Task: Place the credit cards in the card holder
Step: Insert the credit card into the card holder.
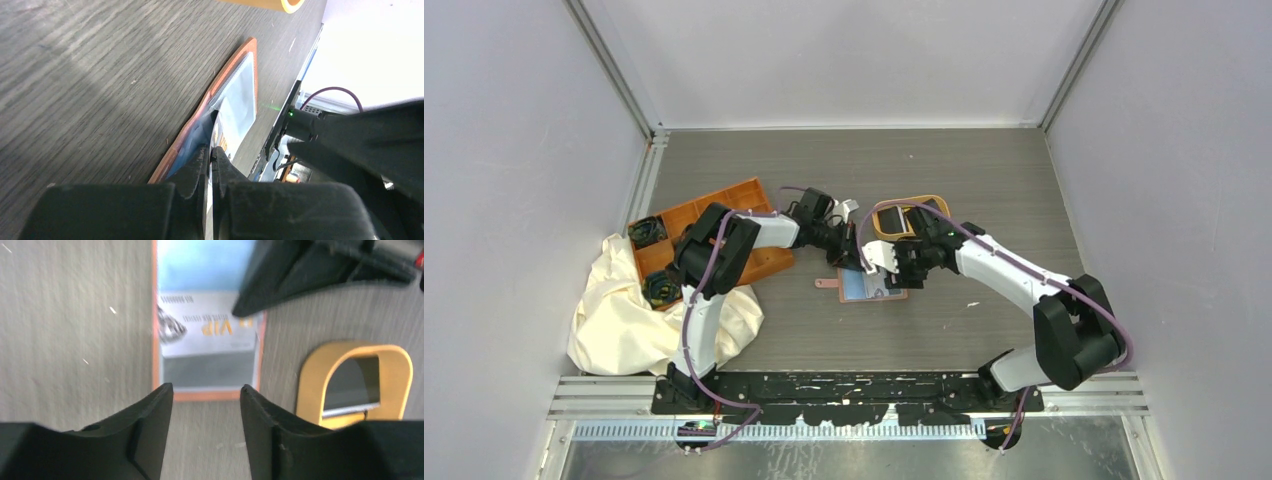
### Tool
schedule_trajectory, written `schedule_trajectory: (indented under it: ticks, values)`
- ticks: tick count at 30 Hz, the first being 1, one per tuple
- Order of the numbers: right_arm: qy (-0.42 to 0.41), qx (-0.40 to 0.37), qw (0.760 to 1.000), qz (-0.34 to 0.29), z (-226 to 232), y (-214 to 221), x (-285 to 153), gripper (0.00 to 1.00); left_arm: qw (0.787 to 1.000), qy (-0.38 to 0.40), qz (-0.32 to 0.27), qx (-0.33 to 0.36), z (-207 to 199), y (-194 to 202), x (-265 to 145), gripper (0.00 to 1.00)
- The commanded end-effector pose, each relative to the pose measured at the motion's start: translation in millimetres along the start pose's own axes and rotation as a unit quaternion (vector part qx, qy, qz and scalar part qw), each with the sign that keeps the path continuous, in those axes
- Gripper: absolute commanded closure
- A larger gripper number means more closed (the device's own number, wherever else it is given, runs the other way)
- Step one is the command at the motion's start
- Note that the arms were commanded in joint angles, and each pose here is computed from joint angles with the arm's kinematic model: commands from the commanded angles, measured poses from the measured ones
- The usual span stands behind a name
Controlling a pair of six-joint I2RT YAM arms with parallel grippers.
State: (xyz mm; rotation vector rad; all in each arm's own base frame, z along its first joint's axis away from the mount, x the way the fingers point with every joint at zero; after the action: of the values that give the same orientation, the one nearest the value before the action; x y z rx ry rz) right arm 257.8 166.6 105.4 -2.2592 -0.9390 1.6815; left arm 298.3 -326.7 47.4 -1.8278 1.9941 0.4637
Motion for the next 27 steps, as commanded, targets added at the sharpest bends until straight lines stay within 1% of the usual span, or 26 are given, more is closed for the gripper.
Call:
schedule_trajectory:
  ticks: [1, 4, 6, 8, 13, 21, 27]
  values:
    - [-0.008, 0.021, 0.995, -0.098, -3.6, -64.0, 4.3, 0.5, 1.0, -0.027, -0.006, 0.007, 6.9, -2.8, 4.2, 0.96]
    - [0.012, 0.034, 0.995, -0.09, -10.3, -85.3, 22.7, 0.67, 1.0, -0.028, -0.005, 0.007, 7.4, -2.6, 4.0, 0.95]
    - [0.032, 0.03, 0.997, -0.069, -15.9, -91.6, 38.9, 0.77, 1.0, -0.029, -0.004, 0.008, 7.3, -2.5, 4.1, 0.94]
    - [0.047, 0.021, 0.998, -0.038, -18.3, -91.9, 52.0, 0.81, 1.0, -0.031, -0.002, 0.008, 8.0, -1.6, 4.2, 0.94]
    - [0.075, 0.013, 0.997, 0.021, -21.4, -80.5, 71.5, 0.84, 0.999, -0.031, -0.001, 0.008, 9.2, -2.0, 3.7, 0.93]
    - [0.089, 0.013, 0.994, 0.064, -23.4, -64.7, 80.1, 0.84, 1.0, -0.027, 0.0, 0.005, 9.4, -2.0, 5.2, 0.91]
    - [0.083, 0.007, 0.993, 0.082, -20.4, -56.9, 83.0, 0.84, 1.0, -0.027, 0.0, 0.005, 9.3, -2.0, 5.0, 0.9]
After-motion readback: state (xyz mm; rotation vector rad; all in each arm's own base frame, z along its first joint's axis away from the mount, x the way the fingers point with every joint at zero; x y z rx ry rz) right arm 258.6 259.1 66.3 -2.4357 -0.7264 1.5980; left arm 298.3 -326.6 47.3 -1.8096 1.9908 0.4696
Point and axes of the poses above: each gripper's point midway between its finger pads, its own x axis out along the fingers, its own z axis along the line the jaws close on, y = z × x, the point moved 4 cm from there along -x, back along the fingers, and after that the axes turned 7 degrees about -x, right-handed, at the moved point
